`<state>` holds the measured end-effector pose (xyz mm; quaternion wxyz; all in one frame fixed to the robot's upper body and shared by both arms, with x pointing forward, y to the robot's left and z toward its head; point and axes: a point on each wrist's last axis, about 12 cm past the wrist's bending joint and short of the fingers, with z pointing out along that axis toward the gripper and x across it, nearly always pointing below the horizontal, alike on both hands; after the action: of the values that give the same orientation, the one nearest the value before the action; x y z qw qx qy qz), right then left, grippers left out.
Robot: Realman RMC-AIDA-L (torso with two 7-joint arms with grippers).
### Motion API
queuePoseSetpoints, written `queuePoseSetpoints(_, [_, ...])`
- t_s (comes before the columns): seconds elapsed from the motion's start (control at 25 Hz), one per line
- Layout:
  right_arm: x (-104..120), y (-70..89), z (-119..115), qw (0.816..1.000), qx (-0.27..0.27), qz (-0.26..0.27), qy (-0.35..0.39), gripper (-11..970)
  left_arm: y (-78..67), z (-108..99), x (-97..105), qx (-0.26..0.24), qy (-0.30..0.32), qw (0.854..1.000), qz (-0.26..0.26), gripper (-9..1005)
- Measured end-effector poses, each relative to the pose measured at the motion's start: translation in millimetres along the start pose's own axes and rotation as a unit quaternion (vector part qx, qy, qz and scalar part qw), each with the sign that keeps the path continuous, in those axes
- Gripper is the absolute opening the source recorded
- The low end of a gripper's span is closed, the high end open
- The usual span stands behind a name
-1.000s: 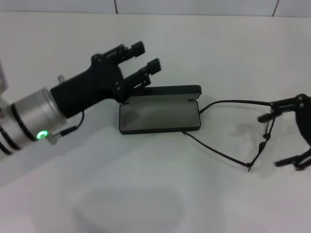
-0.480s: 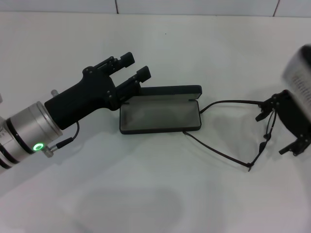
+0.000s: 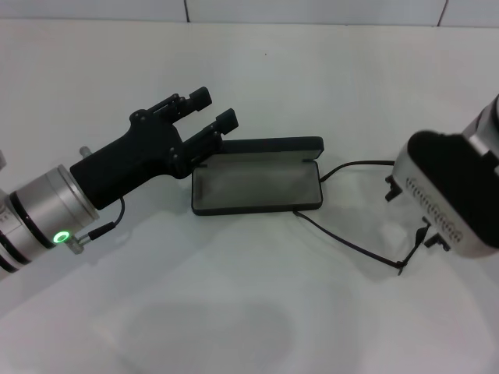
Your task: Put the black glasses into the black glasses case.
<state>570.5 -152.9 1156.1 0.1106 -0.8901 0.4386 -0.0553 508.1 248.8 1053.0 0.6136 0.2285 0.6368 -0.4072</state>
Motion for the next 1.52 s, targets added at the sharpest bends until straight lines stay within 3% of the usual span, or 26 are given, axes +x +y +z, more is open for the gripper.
queuePoseSetpoints(0.44, [0.1, 5.2, 13.3, 1.0, -0.017, 0.002, 0.008, 748, 0.0, -1.3, 2.0, -0.007, -0.003, 1.0, -0.009, 595])
queuePoseSetpoints(0.92, [6.7, 7.3, 16.0, 0.999, -0.017, 0.029, 0.003, 479, -0.9, -2.8, 3.8, -0.012, -0.008, 1.0, -0.02, 593])
queuePoseSetpoints(1.16, [17.5, 9.1, 3.0, 0.998, -0.007, 0.062, -0.028, 365, -1.4, -3.5, 4.2, -0.011, -0.008, 1.0, -0.022, 592])
queuePoseSetpoints(1.32, [24.3, 19.0, -4.3, 0.996, -0.014, 0.064, -0.064, 273, -2.2, -2.5, 4.4, -0.007, -0.006, 1.0, -0.022, 591])
queuePoseSetpoints(1.4, [25.3, 22.5, -4.3, 0.995, -0.012, 0.064, -0.072, 129, -2.4, -1.5, 4.2, -0.005, -0.006, 1.0, -0.021, 591])
queuePoseSetpoints(1.52, [28.2, 26.9, -6.3, 0.994, 0.001, 0.075, -0.082, 127, -2.7, -0.8, 4.1, -0.002, -0.005, 1.0, -0.021, 590])
